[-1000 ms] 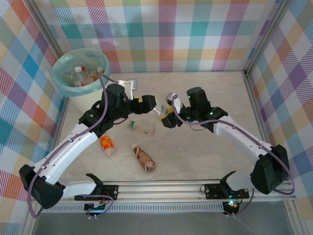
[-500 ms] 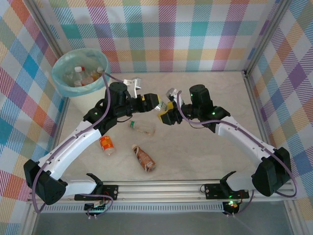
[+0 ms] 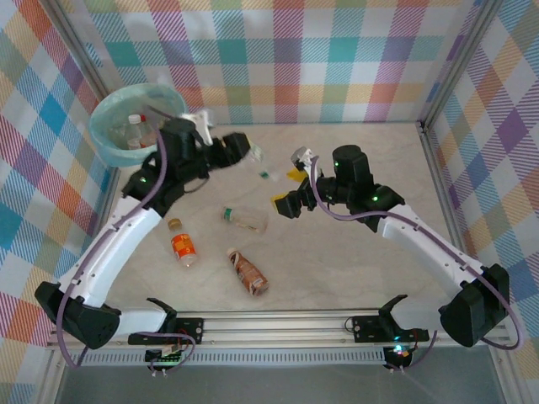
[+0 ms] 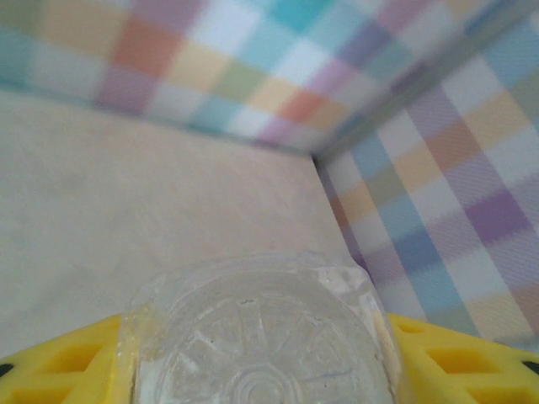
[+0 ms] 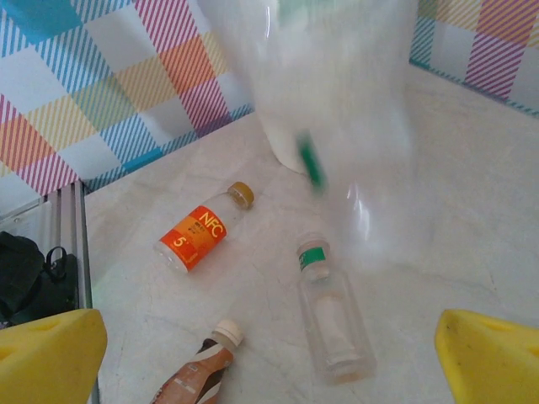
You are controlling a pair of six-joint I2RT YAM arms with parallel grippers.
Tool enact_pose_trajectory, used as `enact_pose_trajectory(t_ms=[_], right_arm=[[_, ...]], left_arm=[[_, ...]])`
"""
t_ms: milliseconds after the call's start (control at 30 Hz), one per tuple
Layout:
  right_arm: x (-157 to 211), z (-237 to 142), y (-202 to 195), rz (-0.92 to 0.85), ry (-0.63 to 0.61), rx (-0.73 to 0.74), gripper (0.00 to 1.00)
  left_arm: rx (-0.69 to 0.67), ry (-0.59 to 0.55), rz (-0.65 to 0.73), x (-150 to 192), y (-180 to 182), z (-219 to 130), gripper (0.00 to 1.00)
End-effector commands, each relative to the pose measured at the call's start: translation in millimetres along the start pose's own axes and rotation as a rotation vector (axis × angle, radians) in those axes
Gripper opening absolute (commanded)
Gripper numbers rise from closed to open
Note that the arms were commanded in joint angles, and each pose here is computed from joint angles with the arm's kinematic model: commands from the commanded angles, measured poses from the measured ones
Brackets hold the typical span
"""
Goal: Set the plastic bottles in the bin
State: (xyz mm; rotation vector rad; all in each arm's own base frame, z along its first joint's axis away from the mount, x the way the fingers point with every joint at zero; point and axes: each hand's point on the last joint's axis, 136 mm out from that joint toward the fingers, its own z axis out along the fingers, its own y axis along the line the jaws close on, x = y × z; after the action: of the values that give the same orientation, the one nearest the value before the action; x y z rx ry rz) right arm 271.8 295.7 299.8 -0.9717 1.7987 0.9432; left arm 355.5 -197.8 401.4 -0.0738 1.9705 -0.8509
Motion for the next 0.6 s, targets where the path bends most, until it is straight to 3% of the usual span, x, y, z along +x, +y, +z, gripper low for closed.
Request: enact_pose_trajectory(t_ms=[0,100,267,400,567], right_arm=[[-39.5,-3.9,4.6,-0.017,-0.100,-0.009,0.99],[-63.0,9.8,4.6,0.046,-0.114,-0.034,1.00],[-93.5,43.6,-6.3,0.266,-0.067,-0.015,1.00],[-104.0,70.8,-3.5,0.371,-0.008,-0.052,1.00],[-102.9,90.5,9.2,0.369,0.033,-0.087,1.00]], left_arm=[[-0.145,-0.157,0.132,-65.0,14.4,-30.6,0.54],[-0.273,-0.257,0.181,-111.5,35.3,-52.0,0.54],[-0.430,-0.356,0.139,-167.9,87.8,-69.5,0.53],[-0.581,-0.355,0.153,-190.9,135.8,-65.8,0.53],[-0.700,-0.274,0.188,-194.3,186.9,-40.1,0.53]])
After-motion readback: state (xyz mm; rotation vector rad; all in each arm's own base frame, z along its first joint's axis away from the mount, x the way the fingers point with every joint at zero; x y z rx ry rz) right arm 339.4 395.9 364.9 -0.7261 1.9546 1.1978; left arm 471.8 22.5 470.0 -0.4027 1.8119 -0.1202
